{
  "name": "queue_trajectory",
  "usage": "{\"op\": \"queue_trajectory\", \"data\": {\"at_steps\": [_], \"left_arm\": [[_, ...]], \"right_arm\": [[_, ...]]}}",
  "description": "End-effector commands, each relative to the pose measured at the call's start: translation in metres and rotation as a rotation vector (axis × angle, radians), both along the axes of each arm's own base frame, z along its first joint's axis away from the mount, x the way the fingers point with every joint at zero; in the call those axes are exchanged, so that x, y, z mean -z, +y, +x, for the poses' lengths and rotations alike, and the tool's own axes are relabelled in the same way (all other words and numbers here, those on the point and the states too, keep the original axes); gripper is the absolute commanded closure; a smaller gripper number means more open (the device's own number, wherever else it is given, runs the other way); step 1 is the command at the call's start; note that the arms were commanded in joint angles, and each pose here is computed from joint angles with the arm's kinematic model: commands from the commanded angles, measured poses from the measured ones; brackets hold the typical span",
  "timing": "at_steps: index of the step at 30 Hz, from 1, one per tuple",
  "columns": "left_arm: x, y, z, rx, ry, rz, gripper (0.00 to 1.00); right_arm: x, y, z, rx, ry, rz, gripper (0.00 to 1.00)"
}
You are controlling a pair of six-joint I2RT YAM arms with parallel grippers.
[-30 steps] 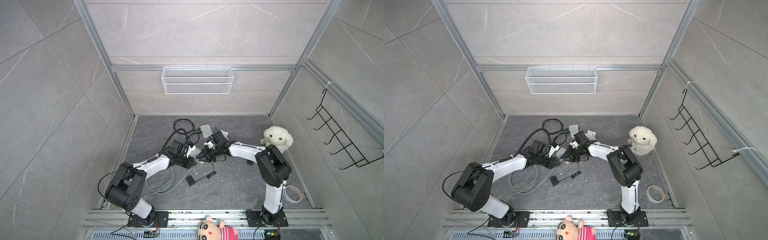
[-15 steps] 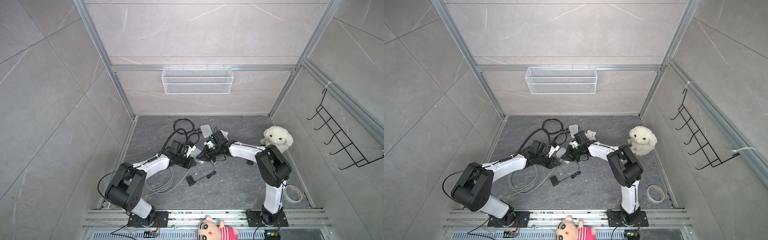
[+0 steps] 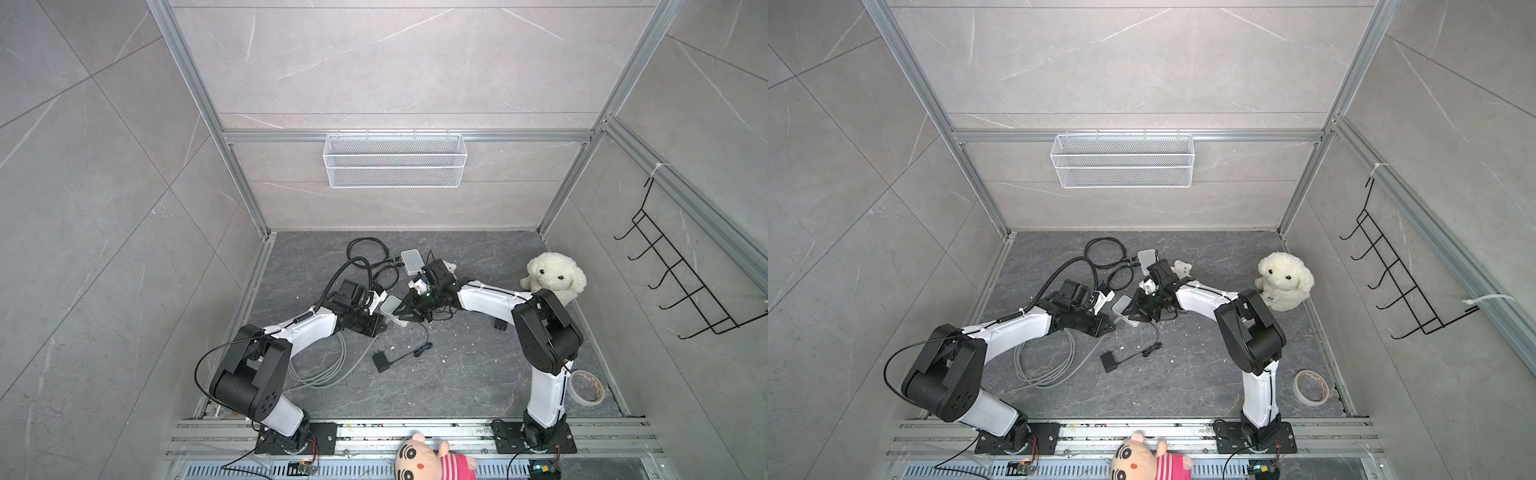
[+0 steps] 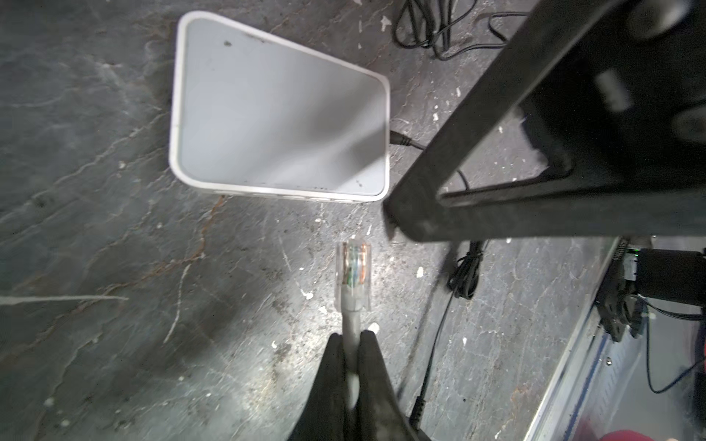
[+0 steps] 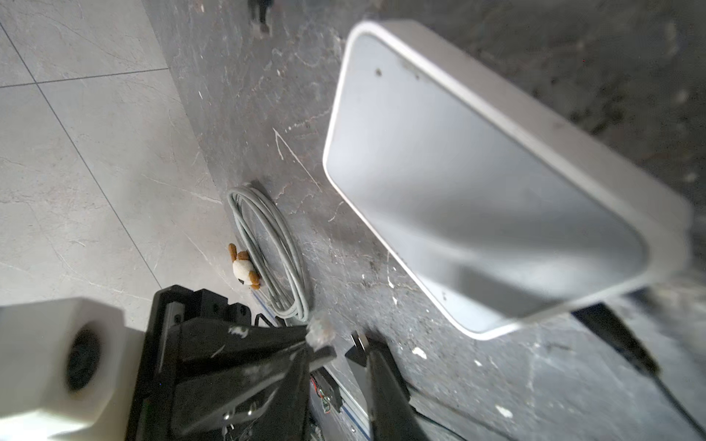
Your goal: Insert the plug into the switch port
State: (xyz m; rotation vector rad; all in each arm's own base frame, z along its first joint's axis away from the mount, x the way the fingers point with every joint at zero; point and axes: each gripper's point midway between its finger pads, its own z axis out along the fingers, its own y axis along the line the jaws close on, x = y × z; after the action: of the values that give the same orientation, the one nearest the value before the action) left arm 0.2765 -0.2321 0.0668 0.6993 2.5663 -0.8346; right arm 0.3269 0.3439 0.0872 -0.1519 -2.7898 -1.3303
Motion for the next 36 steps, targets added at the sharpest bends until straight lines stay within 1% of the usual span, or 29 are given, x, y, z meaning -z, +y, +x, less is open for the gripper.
{"op": "queue_trajectory", "data": {"at_steps": [1,3,7,11,17,22,28,32,36], "left_arm": [[0.005,0.012,0.009,0.008,-0.017,0.097,1.00],[0.007,0.016,0.016,-0.006,-0.026,0.137,1.00],[0.015,0.022,0.025,-0.020,-0.009,0.206,1.00],[0.024,0.024,0.028,-0.040,0.023,0.239,1.00],[0.034,0.027,0.027,-0.049,0.071,0.275,1.00],[0.033,0.022,0.030,-0.044,0.054,0.263,1.00],[0.029,0.013,0.036,-0.007,-0.018,0.305,1.00],[0.026,0.009,0.043,-0.019,-0.027,0.320,1.00],[0.024,-0.005,0.044,-0.024,-0.024,0.310,1.00]], "right_arm": [[-0.008,-0.011,0.018,-0.053,-0.137,-0.106,0.71],[-0.008,-0.018,0.029,-0.058,-0.206,-0.170,0.70],[-0.008,-0.022,0.046,-0.074,-0.308,-0.232,0.69],[0.001,-0.027,0.056,-0.106,-0.366,-0.296,0.67],[0.010,-0.028,0.062,-0.134,-0.380,-0.329,0.67],[0.030,-0.024,0.063,-0.202,-0.364,-0.340,0.67],[0.045,-0.023,0.070,-0.272,-0.385,-0.379,0.66],[0.050,-0.022,0.069,-0.327,-0.389,-0.388,0.66],[0.056,-0.026,0.065,-0.385,-0.396,-0.400,0.66]]}}
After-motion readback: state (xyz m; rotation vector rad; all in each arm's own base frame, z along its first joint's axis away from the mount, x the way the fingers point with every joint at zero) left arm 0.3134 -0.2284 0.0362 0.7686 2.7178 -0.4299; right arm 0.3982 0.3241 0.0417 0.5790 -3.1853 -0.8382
